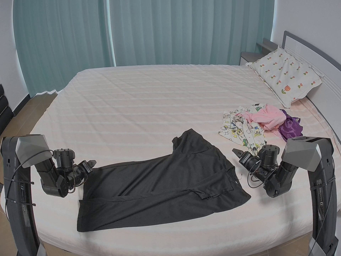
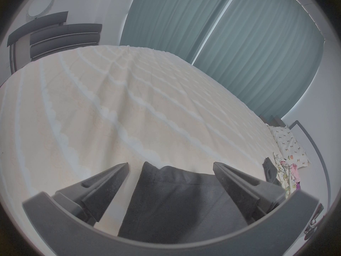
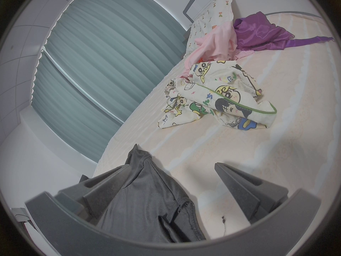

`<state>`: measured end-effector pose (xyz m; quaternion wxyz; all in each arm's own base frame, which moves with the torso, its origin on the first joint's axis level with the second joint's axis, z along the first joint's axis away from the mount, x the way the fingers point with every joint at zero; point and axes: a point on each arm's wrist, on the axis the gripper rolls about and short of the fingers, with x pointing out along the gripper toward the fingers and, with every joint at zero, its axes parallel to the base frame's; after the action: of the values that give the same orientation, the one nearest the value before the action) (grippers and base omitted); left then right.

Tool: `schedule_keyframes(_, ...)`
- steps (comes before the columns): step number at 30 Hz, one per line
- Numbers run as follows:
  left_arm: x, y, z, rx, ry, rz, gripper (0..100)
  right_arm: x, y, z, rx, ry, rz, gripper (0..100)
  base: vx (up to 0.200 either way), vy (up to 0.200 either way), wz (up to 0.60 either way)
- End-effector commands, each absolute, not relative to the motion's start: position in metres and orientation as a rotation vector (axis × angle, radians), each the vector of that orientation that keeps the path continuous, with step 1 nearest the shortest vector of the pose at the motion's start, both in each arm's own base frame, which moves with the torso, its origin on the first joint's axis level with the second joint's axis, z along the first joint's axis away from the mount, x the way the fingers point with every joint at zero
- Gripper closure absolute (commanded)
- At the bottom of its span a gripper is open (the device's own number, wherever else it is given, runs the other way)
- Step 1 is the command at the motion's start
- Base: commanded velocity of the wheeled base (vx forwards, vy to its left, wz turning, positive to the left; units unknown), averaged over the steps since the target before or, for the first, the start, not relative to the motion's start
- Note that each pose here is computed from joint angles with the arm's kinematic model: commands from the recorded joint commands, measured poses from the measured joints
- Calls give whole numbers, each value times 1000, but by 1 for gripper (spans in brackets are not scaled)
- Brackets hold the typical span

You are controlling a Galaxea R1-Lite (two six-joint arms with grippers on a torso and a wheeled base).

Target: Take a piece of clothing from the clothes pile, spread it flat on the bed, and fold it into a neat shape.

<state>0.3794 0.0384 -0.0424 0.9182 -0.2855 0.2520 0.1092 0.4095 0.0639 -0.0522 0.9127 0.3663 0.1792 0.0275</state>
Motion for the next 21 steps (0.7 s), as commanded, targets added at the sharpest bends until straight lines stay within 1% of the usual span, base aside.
schedule_keyframes(1,385,37,-64,-584,554,231,0,412,65,-49,755,358,64,0,0,0,0)
schedule_keyframes(3,386,37,-63,-582,551,230,0,413,67,-47,754,355,72,0,0,0,0)
schedule_keyframes(6,386,35,-63,-580,552,224,0,418,83,-42,744,348,114,0,0,0,0)
schedule_keyframes(7,387,34,-63,-580,550,220,100,419,88,-42,739,357,125,0,0,0,0)
schedule_keyframes(9,386,34,-64,-581,549,222,100,420,93,-41,729,367,135,0,0,0,0)
schedule_keyframes(12,386,33,-63,-587,542,231,100,436,99,-32,613,369,159,0,0,0,0)
schedule_keyframes(17,389,33,-55,-703,445,283,100,461,105,-27,488,377,181,0,0,0,0)
schedule_keyframes(19,389,33,-54,-719,433,283,100,467,108,-24,472,381,193,0,0,0,0)
schedule_keyframes(21,386,33,-54,-727,433,287,100,479,112,-18,437,393,239,0,0,0,0)
